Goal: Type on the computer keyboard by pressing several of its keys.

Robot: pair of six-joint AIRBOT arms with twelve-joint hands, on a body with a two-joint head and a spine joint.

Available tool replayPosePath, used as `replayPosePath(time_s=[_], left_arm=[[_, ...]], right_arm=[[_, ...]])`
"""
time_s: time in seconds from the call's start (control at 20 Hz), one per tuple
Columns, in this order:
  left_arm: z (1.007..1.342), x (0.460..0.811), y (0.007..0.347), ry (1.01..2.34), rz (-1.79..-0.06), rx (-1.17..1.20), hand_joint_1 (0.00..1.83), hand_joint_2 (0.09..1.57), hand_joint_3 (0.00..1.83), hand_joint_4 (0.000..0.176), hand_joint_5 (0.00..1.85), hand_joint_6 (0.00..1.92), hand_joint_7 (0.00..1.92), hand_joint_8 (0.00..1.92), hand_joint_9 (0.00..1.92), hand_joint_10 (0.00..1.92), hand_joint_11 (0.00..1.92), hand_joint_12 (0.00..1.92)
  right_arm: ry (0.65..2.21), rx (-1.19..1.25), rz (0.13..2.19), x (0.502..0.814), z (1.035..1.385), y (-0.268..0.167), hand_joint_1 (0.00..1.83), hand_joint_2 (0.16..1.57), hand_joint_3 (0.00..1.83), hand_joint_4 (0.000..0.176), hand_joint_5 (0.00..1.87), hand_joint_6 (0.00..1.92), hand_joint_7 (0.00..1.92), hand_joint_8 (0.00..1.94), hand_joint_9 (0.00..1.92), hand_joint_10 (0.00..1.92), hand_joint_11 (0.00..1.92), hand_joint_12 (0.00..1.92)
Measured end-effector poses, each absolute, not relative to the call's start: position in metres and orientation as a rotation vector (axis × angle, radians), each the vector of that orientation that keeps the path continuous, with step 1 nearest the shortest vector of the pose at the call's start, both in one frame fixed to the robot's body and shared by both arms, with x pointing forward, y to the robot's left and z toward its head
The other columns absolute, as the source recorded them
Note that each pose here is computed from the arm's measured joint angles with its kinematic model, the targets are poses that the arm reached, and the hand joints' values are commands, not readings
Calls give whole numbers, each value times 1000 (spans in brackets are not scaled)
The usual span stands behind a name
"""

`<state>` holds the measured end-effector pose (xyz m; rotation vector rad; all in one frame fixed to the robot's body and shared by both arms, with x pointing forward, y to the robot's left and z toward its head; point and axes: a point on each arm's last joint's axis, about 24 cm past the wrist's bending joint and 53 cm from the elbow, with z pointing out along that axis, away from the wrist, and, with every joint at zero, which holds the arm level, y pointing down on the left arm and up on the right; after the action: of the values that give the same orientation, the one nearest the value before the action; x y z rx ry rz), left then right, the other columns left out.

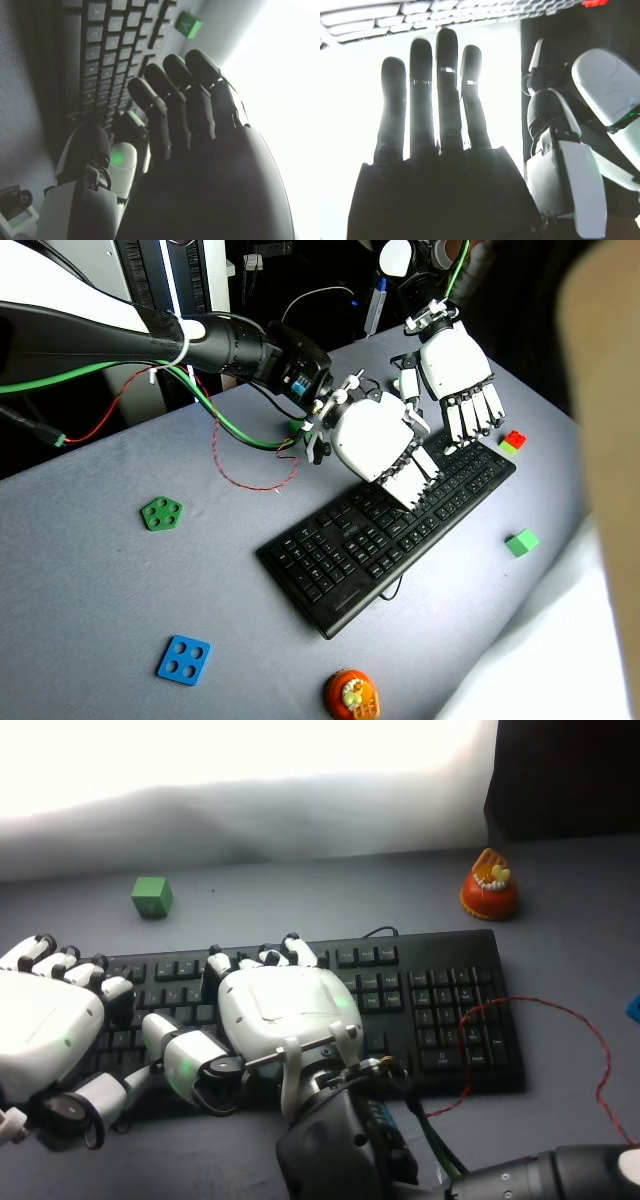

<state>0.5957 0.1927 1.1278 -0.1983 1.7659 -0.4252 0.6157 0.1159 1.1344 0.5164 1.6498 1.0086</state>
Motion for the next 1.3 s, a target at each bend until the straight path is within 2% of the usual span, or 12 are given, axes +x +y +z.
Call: replayPosePath(time_s=[0.35, 0.45, 0.6, 0.65, 0.75, 0.85, 0.9, 1.0, 1.15, 1.2, 1.25, 1.3], left_arm=[[1116, 598, 190, 1784, -419, -188, 341, 1378, 0, 0, 376, 756, 325, 813, 181, 1076, 0, 1536], [1108, 596, 186, 1803, -426, -186, 339, 1379, 0, 0, 414, 764, 382, 667, 186, 976, 0, 1471], [1105, 599, 187, 1802, -422, -184, 295, 1394, 1, 0, 439, 1058, 427, 496, 164, 822, 0, 1328], [1106, 601, 189, 1795, -416, -188, 318, 1384, 0, 0, 470, 986, 485, 398, 189, 716, 0, 1278], [1104, 605, 190, 1790, -412, -189, 362, 1373, 0, 0, 455, 543, 612, 179, 274, 479, 0, 1129], [1103, 607, 193, 1789, -406, -203, 337, 1365, 0, 0, 407, 166, 685, 42, 402, 245, 0, 1053], [1103, 609, 195, 1788, -403, -213, 325, 1363, 0, 8, 418, 77, 701, 16, 457, 163, 0, 1055], [1104, 610, 198, 1781, -395, -217, 291, 1370, 0, 0, 608, 72, 588, 1, 426, 74, 0, 1028], [1104, 611, 198, 1781, -392, -214, 292, 1383, 5, 0, 951, 165, 520, 4, 314, 5, 0, 836], [1105, 611, 198, 1775, -392, -213, 295, 1383, 3, 0, 964, 166, 600, 23, 332, 11, 0, 700], [1106, 611, 198, 1770, -391, -209, 326, 1377, 0, 0, 808, 91, 744, 57, 400, 34, 0, 537], [1107, 612, 199, 1767, -390, -209, 339, 1372, 0, 0, 641, 18, 872, 55, 485, 49, 0, 484]], right_arm=[[1617, 439, 1011, 612, 1127, 129, 0, 1274, 0, 0, 335, 750, 540, 582, 320, 1162, 8, 1767], [1611, 424, 1005, 610, 1127, 132, 0, 1272, 0, 0, 498, 818, 545, 587, 308, 1165, 4, 1785], [1600, 424, 1003, 613, 1128, 132, 0, 1273, 0, 0, 615, 991, 628, 407, 318, 942, 0, 1670], [1599, 422, 1002, 613, 1128, 132, 0, 1276, 1, 0, 483, 958, 684, 362, 392, 872, 0, 1614], [1614, 412, 992, 613, 1125, 134, 0, 1286, 2, 0, 302, 684, 737, 396, 471, 942, 0, 1642], [1621, 413, 992, 613, 1125, 134, 0, 1295, 1, 0, 383, 387, 682, 573, 454, 1170, 31, 1711], [1633, 420, 989, 614, 1123, 135, 0, 1289, 0, 0, 503, 401, 599, 632, 357, 1266, 38, 1763], [1673, 425, 975, 614, 1119, 136, 0, 1283, 0, 0, 682, 570, 537, 360, 207, 1014, 2, 1752], [1694, 405, 959, 613, 1118, 138, 0, 1286, 1, 0, 640, 960, 767, 178, 430, 777, 0, 1496], [1692, 391, 951, 614, 1120, 139, 0, 1293, 2, 0, 510, 1010, 802, 179, 487, 820, 0, 1506], [1689, 386, 950, 614, 1122, 139, 15, 1299, 3, 0, 375, 845, 896, 288, 599, 1028, 8, 1624], [1688, 372, 945, 615, 1122, 139, 21, 1305, 2, 0, 402, 590, 779, 694, 570, 1285, 100, 1759]])
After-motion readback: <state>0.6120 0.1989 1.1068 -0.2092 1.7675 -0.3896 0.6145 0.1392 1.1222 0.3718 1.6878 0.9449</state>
